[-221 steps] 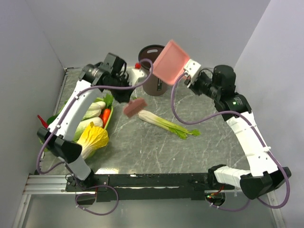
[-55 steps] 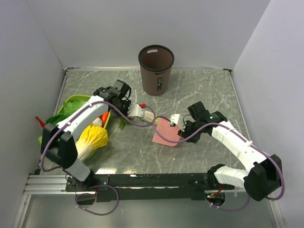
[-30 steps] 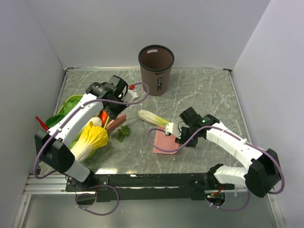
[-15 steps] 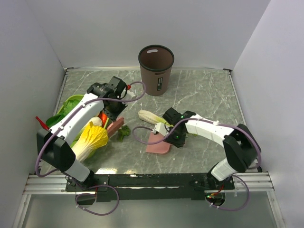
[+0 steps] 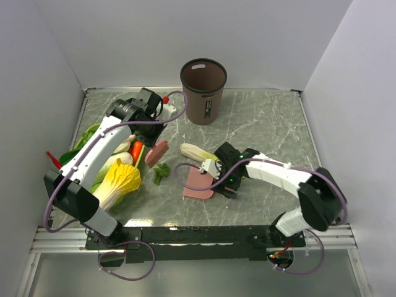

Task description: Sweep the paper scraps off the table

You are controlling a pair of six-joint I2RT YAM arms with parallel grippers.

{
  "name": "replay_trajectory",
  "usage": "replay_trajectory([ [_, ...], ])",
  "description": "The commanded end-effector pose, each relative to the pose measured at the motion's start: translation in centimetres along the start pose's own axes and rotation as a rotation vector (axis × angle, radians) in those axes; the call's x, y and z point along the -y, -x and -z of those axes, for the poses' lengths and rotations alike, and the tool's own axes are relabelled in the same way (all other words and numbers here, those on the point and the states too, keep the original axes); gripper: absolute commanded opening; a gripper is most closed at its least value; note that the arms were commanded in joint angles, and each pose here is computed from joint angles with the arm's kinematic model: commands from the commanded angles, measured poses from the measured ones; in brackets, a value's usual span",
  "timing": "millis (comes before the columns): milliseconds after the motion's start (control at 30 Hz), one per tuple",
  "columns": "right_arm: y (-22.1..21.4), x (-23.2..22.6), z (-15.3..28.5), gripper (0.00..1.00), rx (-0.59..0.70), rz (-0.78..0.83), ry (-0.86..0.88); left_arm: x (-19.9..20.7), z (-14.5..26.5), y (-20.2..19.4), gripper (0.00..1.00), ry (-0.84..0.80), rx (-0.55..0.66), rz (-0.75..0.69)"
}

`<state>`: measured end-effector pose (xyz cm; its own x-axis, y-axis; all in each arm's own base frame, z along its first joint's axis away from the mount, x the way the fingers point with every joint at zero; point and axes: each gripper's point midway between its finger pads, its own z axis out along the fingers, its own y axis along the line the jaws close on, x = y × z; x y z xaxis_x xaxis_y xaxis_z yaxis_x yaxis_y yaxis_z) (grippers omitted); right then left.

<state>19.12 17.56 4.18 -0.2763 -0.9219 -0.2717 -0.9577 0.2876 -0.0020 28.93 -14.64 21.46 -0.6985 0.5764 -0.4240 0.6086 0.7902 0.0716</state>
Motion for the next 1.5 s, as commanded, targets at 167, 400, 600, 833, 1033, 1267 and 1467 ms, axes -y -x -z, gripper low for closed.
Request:
replay_trajectory([
  [167,-0.8,-0.4,0.1,0.72,0.136,0.018,0.016,-1.1,-1.3,-1.8,0.01,0.082,-0.073,0.058],
  [400,0.4,-0.6,-0.1,0.54,0.173,0.015,0.067,-1.6,-2.9,-2.3,0.01,0.111,-0.123,0.074],
  [600,1.4,-0.5,0.5,0.32,0.166,0.041,0.098,-0.3,-4.1,-2.8,0.01,0.043,-0.157,0.087],
  [833,1.6,-0.3,1.5,0.10,0.116,0.062,0.121,-0.9,-2.9,-3.6,0.01,0.088,-0.161,0.073],
  [1033,1.9,-0.7,1.7,0.07,0.043,0.081,0.134,-0.6,-2.6,-5.9,0.01,0.089,-0.194,0.082],
  [1267,2.6,-0.4,1.6,0.06,-0.029,0.072,0.114,1.3,-3.3,-6.6,0.01,-0.016,-0.224,0.088],
  [1467,3.3,-0.2,0.8,0.06,-0.049,0.021,0.125,5.1,-4.1,-2.1,0.01,-0.221,-0.154,0.074],
])
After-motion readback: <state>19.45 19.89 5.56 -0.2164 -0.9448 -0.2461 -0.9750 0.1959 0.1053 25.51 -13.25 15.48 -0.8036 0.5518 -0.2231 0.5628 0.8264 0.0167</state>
